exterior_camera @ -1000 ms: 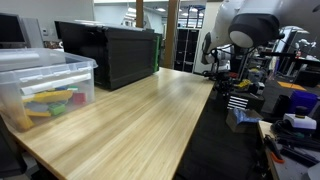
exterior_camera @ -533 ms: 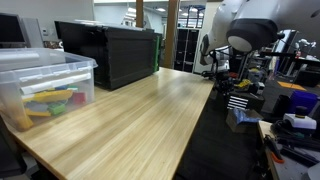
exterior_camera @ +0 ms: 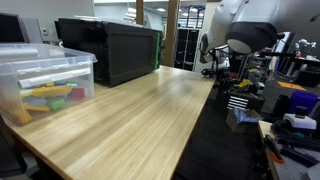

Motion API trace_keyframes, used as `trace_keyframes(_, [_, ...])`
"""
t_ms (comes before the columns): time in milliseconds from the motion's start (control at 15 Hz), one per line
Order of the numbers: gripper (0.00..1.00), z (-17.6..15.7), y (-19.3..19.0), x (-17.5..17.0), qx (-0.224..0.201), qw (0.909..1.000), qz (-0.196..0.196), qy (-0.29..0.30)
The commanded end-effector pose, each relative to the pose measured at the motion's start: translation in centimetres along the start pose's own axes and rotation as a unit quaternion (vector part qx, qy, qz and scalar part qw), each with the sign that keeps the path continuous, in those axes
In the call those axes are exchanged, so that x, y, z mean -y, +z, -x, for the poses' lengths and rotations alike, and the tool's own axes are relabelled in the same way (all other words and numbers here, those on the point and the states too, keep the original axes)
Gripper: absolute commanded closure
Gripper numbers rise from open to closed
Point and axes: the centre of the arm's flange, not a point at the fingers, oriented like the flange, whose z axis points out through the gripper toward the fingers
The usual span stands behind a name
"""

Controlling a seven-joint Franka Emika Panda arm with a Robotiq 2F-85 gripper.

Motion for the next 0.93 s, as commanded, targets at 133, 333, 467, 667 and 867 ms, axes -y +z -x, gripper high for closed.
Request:
trace_keyframes(133, [1.0, 2.3, 0.2, -3.0, 0.007, 0.9999, 0.012, 0.007])
trace_keyframes(333, [1.0, 2.1, -0.4, -2.8, 0.007, 0.9998, 0.014, 0.008])
trace_keyframes(467, [1.0, 2.1, -0.7, -2.8, 0.006, 0.9999, 0.011, 0.005])
trace_keyframes(667, [1.0, 2.0, -1.3, -2.4, 0.007, 0.9998, 0.016, 0.008])
trace_keyframes(867, [1.0, 1.8, -1.8, -2.0, 0.007, 0.9997, 0.02, 0.007])
